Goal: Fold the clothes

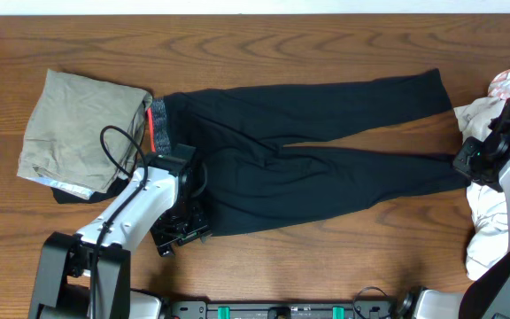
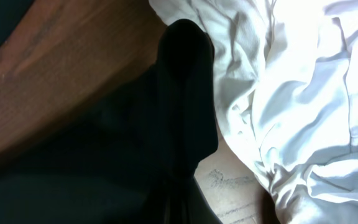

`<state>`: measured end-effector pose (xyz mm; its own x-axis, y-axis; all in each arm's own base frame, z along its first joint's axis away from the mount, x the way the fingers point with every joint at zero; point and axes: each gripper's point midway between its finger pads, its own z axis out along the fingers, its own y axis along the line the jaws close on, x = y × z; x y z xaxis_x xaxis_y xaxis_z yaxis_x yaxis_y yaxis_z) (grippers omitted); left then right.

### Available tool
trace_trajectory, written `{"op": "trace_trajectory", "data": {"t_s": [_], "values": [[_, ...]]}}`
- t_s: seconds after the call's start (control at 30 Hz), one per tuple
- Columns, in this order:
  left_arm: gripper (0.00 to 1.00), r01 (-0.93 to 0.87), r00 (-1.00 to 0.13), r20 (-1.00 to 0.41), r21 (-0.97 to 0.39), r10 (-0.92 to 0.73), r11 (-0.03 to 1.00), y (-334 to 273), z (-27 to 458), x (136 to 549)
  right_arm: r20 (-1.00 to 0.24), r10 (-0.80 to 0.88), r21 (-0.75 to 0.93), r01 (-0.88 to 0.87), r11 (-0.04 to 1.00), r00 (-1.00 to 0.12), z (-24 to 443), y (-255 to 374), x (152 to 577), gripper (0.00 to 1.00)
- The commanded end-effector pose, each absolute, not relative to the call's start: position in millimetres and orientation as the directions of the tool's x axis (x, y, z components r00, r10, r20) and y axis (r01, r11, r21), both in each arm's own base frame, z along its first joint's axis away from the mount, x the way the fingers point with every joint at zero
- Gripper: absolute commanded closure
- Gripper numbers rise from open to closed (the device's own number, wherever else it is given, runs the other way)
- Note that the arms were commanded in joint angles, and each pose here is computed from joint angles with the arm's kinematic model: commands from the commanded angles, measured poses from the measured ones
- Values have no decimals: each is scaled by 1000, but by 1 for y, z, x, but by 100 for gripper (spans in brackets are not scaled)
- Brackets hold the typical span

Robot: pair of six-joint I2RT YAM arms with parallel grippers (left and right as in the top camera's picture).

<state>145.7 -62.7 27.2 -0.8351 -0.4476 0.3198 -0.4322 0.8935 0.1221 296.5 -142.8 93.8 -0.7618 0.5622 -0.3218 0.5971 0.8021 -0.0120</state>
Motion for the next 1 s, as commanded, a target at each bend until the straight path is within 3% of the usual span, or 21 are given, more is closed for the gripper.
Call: {"op": "trace_trajectory", "data": {"t_s": [0.0,0.33,0.63,0.8,0.97], "values": [[34,-489,-806,308,134,-505,862,-62,27,146,-340,578,-12,617,787,-742,97,-148,298,99],[34,-664,-712,246,69,-658,744,-72,27,168,-344,565,2,601,799,-750,98,-146,301,99],[32,-801,-594,57,-142,-803,582,-55,69,192,-361,562,7,601,799,-744,99,-148,305,99],[27,-873,-480,77,-137,-874,467,-48,57,170,-366,562,14,599,800,-742,100,-147,307,99],[25,-886,-454,164,-185,-876,425,-64,38,166,-365,562,15,599,800,-742,100,-147,307,99]]}}
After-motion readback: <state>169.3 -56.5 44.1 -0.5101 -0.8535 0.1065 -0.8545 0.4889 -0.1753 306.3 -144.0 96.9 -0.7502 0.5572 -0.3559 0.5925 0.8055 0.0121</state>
